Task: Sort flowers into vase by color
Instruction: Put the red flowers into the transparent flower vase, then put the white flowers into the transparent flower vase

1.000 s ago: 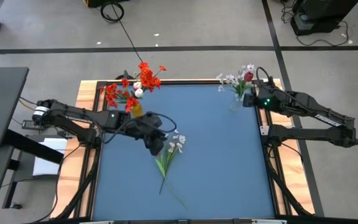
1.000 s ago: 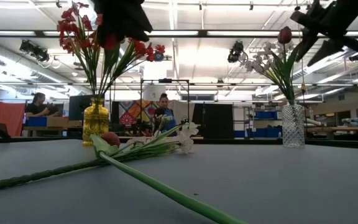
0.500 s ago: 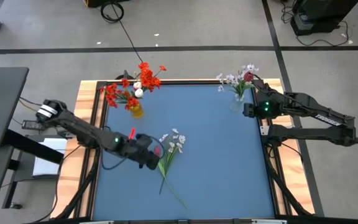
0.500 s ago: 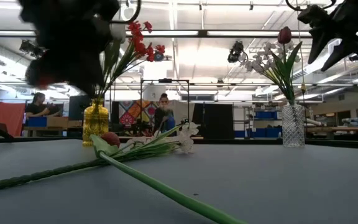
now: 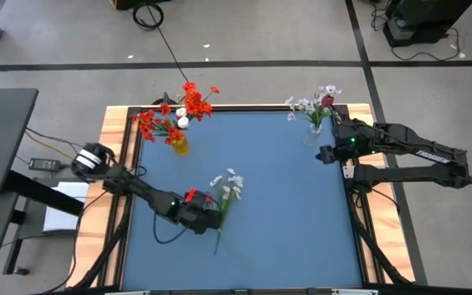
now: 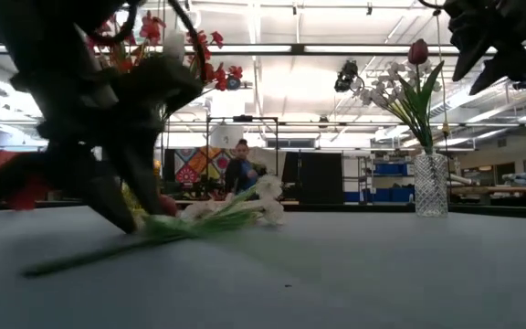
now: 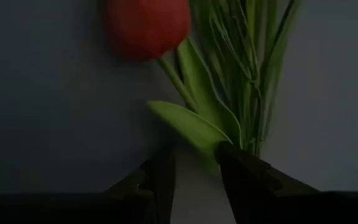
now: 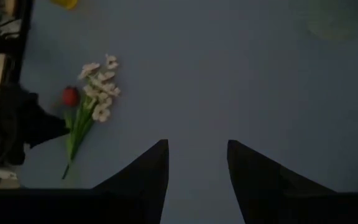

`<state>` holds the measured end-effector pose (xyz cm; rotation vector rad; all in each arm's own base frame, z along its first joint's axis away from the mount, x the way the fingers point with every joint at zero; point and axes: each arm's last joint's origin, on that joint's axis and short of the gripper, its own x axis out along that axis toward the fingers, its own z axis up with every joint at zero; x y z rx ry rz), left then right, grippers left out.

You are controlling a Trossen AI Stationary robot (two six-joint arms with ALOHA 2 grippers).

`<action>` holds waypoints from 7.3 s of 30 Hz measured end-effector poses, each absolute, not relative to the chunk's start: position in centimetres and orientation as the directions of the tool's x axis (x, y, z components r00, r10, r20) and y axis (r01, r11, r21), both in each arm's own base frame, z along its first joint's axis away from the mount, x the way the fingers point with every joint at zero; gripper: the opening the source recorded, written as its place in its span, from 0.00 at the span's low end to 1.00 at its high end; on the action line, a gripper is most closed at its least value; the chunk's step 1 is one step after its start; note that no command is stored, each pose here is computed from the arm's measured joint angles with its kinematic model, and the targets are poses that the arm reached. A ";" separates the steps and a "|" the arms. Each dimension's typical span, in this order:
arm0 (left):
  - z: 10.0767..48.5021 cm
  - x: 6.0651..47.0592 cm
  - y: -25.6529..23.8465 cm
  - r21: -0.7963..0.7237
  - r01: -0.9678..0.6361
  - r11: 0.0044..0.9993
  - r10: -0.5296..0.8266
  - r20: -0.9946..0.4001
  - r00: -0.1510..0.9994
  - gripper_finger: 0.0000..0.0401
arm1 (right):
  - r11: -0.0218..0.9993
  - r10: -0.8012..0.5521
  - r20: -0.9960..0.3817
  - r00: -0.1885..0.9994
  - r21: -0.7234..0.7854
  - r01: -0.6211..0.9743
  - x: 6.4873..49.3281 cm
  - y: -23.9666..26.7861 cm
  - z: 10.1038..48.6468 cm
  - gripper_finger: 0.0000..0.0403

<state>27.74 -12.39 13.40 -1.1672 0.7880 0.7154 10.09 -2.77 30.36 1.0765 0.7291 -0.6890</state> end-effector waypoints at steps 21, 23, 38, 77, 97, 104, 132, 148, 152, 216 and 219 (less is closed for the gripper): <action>13.4 30.2 -10.4 -0.649 -0.761 -0.001 0.106 -0.757 0.645 0.30 | 0.522 -0.025 -0.763 0.646 0.542 0.659 10.3 -2.4 30.7 0.43; 13.4 30.3 -10.0 -0.651 -0.759 -0.034 0.117 -0.756 0.644 0.30 | 0.529 -0.014 -0.762 0.647 0.543 0.652 10.2 -2.3 30.7 0.43; 12.4 31.1 -8.3 -0.635 -0.772 -0.028 0.160 -0.765 0.624 0.03 | 0.548 -0.020 -0.758 0.652 0.538 0.641 10.5 -1.6 30.8 0.38; 34.6 37.1 3.3 -0.380 -0.030 0.925 0.019 -0.031 0.999 0.02 | 0.880 -0.050 -0.125 0.991 0.463 0.103 25.2 0.1 29.5 0.47; 34.6 35.1 3.3 -0.386 -0.108 0.916 0.026 -0.214 0.977 0.38 | 0.730 -0.681 -0.059 0.729 -0.125 0.672 19.0 -0.9 32.7 0.04; 34.9 34.9 3.4 -0.383 -0.118 0.916 0.042 -0.203 0.978 0.40 | 0.509 -0.854 0.005 0.520 -0.191 0.839 14.6 -3.2 33.8 0.04; 34.8 34.9 3.4 -0.422 -0.139 0.896 0.052 -0.212 0.976 0.40 | 0.399 -0.855 0.214 0.472 -0.309 0.863 12.9 -6.0 29.8 0.04; 34.6 34.9 3.4 -0.439 -0.149 0.886 0.052 -0.227 0.973 0.40 | 0.446 -0.838 0.145 0.526 -0.373 0.814 14.5 -6.3 28.5 0.04; 34.6 34.9 3.3 -0.439 -0.146 0.886 0.048 -0.227 0.973 0.40 | 0.425 -0.870 0.117 0.478 -0.311 0.850 14.6 -6.3 28.2 0.04; 21.5 37.0 -6.8 -0.446 -0.670 0.594 0.102 -0.784 0.612 0.42 | 0.584 -0.604 -0.228 0.763 0.525 0.619 11.9 -4.5 29.9 0.64; 18.9 37.4 -8.3 -0.429 -0.729 0.534 0.095 -0.826 0.556 0.45 | 0.607 -0.551 -0.204 0.809 0.568 0.556 11.6 -4.1 30.2 0.62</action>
